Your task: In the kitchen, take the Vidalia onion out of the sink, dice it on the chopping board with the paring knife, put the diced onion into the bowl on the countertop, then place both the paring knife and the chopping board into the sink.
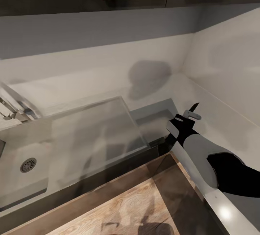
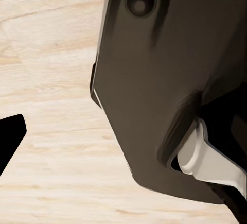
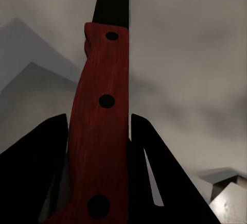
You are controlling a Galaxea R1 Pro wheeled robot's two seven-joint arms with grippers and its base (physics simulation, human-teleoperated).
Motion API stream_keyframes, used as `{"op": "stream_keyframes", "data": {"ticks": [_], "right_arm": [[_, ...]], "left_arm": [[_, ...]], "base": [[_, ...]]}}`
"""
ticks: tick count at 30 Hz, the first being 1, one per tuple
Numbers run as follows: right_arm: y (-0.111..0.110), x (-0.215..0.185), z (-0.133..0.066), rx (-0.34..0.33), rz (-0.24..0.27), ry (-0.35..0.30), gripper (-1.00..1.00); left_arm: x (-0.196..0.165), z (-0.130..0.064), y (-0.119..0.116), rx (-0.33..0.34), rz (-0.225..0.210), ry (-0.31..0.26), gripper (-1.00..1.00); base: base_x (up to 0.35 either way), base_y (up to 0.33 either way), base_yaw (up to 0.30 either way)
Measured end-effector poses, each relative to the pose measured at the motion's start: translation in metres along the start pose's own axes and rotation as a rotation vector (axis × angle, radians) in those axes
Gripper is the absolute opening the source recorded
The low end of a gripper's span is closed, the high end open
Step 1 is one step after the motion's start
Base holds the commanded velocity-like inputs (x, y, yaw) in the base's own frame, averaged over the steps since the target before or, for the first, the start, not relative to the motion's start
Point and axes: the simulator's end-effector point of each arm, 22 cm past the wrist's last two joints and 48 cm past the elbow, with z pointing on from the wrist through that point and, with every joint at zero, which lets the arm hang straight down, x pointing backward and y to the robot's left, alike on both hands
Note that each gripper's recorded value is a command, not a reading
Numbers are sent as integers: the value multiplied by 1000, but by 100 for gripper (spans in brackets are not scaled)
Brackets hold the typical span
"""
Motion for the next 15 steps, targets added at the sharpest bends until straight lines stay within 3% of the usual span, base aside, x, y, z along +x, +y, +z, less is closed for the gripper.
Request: {"op": "stream_keyframes", "data": {"ticks": [3,4,15], "right_arm": [[0,0,0,-3,-9,1,-100],[3,-2,0,-5,11,14,-100],[19,-56,-10,-67,13,1,-100]], "left_arm": [[-10,0,0,2,-48,-46,100],[-15,0,0,2,-57,-65,100],[-20,-1,-1,5,-68,-91,100]], "base": [[0,0,0],[0,0,0],[0,0,0]]}}
